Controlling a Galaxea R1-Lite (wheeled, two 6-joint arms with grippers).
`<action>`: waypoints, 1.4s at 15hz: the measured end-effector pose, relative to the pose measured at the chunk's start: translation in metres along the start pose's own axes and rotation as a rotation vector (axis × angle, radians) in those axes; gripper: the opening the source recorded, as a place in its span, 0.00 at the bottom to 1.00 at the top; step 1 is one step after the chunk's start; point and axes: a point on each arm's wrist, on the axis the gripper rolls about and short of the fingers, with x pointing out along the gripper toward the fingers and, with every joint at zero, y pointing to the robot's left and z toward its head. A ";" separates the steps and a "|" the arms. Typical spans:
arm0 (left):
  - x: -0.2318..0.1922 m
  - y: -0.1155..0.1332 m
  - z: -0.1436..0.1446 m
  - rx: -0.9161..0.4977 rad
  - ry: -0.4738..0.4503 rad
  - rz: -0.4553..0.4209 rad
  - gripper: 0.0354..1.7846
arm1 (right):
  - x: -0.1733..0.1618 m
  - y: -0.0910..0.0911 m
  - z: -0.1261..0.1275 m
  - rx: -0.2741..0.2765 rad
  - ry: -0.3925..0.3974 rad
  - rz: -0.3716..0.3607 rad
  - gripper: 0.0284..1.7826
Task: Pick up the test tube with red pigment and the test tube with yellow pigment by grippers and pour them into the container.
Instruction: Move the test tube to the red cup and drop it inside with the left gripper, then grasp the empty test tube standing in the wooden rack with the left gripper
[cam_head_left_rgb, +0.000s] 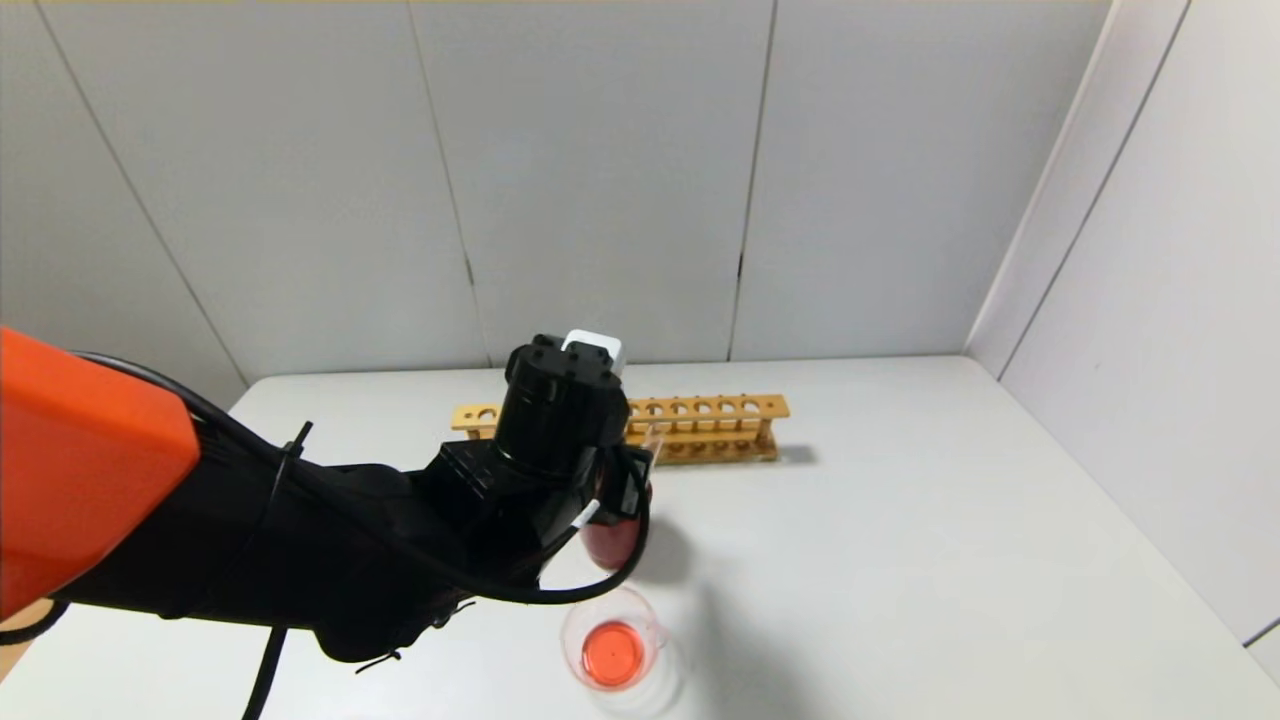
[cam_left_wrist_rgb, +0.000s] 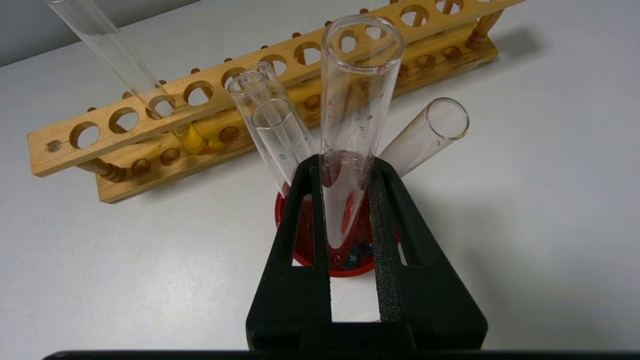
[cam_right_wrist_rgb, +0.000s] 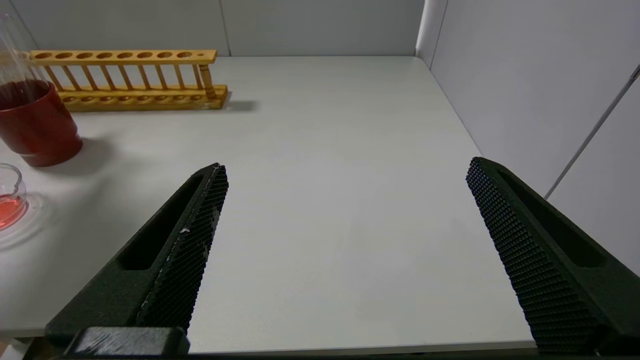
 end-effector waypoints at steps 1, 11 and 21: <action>-0.001 0.001 -0.001 0.000 -0.003 -0.001 0.15 | 0.000 0.000 0.000 0.000 0.000 0.000 0.98; -0.006 0.002 -0.005 0.004 0.010 -0.031 0.38 | 0.000 0.000 0.000 0.000 0.000 0.000 0.98; -0.016 0.006 0.007 -0.002 -0.032 -0.034 0.98 | 0.000 0.000 0.000 0.000 0.000 0.000 0.98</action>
